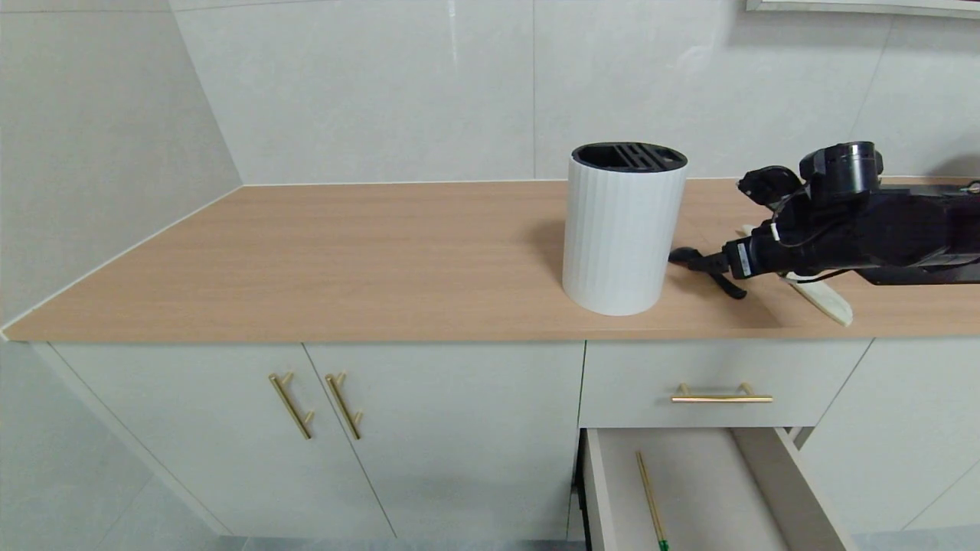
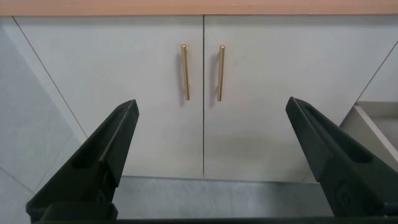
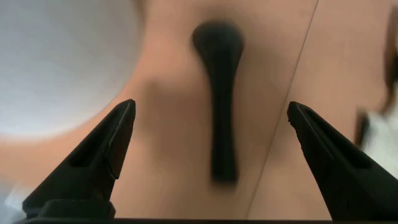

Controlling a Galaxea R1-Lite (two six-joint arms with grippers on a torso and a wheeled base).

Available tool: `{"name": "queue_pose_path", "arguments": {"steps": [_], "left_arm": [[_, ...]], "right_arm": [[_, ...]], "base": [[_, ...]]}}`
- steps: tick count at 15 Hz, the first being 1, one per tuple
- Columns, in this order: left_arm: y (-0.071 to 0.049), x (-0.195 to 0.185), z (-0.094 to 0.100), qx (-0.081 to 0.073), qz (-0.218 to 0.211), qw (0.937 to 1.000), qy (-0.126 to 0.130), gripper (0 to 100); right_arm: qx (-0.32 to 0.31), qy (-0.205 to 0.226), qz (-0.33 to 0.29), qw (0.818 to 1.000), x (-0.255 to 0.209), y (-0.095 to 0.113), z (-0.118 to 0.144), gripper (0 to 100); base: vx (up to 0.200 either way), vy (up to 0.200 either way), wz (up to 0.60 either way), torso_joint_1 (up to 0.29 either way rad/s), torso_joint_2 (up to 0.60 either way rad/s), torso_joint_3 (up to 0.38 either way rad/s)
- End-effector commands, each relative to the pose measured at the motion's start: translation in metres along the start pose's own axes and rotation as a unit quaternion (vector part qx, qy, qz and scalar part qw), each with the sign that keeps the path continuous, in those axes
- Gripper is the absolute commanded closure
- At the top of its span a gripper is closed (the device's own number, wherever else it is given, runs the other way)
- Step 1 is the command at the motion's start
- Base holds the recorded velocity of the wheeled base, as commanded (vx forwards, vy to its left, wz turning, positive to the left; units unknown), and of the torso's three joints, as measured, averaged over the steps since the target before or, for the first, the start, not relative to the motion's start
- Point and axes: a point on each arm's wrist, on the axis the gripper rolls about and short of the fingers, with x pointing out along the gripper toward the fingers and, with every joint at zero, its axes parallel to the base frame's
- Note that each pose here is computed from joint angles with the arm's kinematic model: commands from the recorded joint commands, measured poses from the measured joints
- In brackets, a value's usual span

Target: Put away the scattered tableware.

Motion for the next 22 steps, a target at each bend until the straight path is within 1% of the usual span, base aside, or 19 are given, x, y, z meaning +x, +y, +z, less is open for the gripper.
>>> {"name": "queue_pose_path", "arguments": {"steps": [1, 5, 11, 12, 19, 21, 22], "left_arm": [[0.0, 0.0, 0.0, 0.0, 0.0, 1.0, 0.0, 0], [0.0, 0.0, 0.0, 0.0, 0.0, 1.0, 0.0, 0], [0.0, 0.0, 0.0, 0.0, 0.0, 1.0, 0.0, 0], [0.0, 0.0, 0.0, 0.0, 0.001, 1.0, 0.0, 0], [0.0, 0.0, 0.0, 0.0, 0.0, 1.0, 0.0, 0], [0.0, 0.0, 0.0, 0.0, 0.0, 1.0, 0.0, 0], [0.0, 0.0, 0.0, 0.0, 0.001, 1.0, 0.0, 0]], "right_arm": [[0.008, 0.013, -0.006, 1.0, 0.022, -0.011, -0.016, 0], [0.01, 0.014, -0.006, 1.0, 0.032, -0.013, -0.022, 0], [0.01, 0.015, -0.006, 1.0, 0.032, -0.012, -0.022, 0], [0.01, 0.015, -0.006, 1.0, 0.032, -0.012, -0.022, 100], [0.011, 0.012, -0.005, 1.0, 0.031, -0.007, -0.019, 100], [0.038, -0.004, -0.014, 0.999, 0.011, -0.007, -0.005, 100], [0.066, -0.006, -0.019, 0.998, -0.001, -0.005, 0.0, 100]], "base": [[0.0, 0.0, 0.0, 0.0, 0.0, 0.0], [0.0, 0.0, 0.0, 0.0, 0.0, 0.0], [0.0, 0.0, 0.0, 0.0, 0.0, 0.0], [0.0, 0.0, 0.0, 0.0, 0.0, 0.0], [0.0, 0.0, 0.0, 0.0, 0.0, 0.0], [0.0, 0.0, 0.0, 0.0, 0.0, 0.0], [0.0, 0.0, 0.0, 0.0, 0.0, 0.0]]}}
